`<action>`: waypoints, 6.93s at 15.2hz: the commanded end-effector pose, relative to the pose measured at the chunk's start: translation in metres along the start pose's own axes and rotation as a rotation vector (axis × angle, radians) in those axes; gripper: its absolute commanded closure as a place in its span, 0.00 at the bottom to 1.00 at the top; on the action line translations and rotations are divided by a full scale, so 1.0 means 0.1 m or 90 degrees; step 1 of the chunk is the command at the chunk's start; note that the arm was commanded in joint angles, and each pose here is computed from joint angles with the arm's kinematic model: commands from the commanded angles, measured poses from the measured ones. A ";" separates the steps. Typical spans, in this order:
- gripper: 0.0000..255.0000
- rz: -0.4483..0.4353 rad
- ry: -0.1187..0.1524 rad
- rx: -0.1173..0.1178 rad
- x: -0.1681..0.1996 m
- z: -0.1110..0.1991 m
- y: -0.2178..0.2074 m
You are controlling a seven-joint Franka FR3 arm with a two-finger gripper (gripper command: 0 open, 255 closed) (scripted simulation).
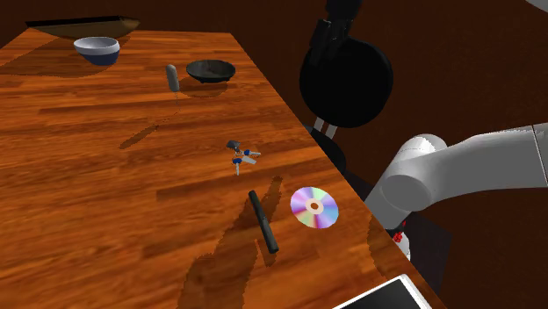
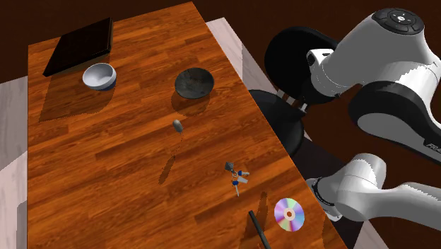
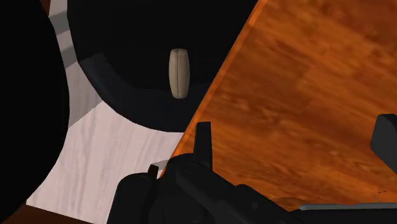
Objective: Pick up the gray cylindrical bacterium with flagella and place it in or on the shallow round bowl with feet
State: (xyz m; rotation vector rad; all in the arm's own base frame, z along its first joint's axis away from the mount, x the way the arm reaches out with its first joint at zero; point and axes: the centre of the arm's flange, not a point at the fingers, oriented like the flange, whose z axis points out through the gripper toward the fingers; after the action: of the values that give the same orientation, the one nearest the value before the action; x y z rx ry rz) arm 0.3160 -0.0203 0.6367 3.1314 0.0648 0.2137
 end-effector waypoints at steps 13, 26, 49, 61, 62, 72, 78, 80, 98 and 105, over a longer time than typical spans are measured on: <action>0.00 0.060 0.104 0.027 0.70 0.72 -1.00; 0.00 0.124 0.216 0.057 1.67 1.30 -2.03; 1.00 0.153 0.266 0.070 2.33 1.85 -2.49; 1.00 0.153 0.266 0.070 2.36 1.64 -2.49; 1.00 0.153 0.266 0.070 2.37 1.59 -2.49; 1.00 0.153 0.266 0.070 2.44 1.07 -2.49; 1.00 0.153 0.266 0.070 2.48 0.76 -2.48; 1.00 0.153 0.266 0.070 2.50 0.65 -2.48; 1.00 0.153 0.266 0.070 3.53 0.69 -0.49; 1.00 0.153 0.266 0.070 3.67 0.96 -0.15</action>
State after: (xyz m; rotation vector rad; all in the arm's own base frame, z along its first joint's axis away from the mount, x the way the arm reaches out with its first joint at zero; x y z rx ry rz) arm 0.6906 0.0106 0.5964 3.1336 -0.3116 0.8892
